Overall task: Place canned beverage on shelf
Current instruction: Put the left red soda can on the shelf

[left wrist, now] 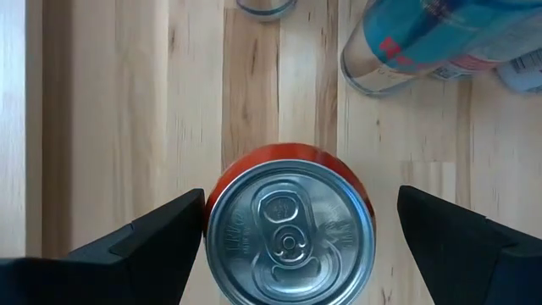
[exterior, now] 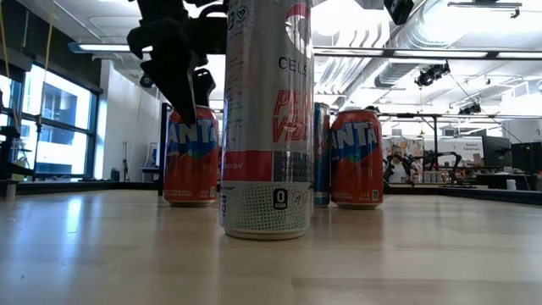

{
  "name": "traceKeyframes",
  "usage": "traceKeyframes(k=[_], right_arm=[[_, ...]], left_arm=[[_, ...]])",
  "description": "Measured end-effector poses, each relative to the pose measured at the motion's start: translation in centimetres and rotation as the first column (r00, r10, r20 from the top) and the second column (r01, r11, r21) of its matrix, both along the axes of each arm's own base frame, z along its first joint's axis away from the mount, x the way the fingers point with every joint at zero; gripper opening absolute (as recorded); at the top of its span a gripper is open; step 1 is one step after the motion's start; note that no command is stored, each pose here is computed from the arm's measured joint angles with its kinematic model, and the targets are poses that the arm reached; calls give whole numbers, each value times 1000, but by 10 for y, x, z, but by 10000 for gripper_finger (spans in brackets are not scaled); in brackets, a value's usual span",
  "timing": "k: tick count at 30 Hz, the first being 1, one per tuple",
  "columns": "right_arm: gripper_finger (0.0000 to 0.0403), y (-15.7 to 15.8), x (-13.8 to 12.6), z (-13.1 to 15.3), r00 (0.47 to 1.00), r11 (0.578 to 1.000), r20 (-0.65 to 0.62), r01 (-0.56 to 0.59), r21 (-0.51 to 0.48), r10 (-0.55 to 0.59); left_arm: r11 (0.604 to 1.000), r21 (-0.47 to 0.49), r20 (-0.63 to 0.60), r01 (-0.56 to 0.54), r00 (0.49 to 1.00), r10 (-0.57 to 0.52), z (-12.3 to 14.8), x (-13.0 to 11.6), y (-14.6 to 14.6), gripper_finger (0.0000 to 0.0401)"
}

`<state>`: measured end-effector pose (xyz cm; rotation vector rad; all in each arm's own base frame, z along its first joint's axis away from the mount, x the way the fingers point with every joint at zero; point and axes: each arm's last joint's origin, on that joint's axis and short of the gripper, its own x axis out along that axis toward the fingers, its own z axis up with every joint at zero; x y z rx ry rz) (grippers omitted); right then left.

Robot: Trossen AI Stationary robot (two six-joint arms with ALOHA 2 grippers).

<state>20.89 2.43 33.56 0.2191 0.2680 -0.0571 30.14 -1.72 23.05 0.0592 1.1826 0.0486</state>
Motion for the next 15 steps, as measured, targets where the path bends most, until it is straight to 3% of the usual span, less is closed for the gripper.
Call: traceKeyframes(k=[15], right_arm=[[0,-1,0,0,999,999,2,37,-10,-37]], left_arm=[[1000,9,-20,-3,1000,3,-1,-2,0,317]])
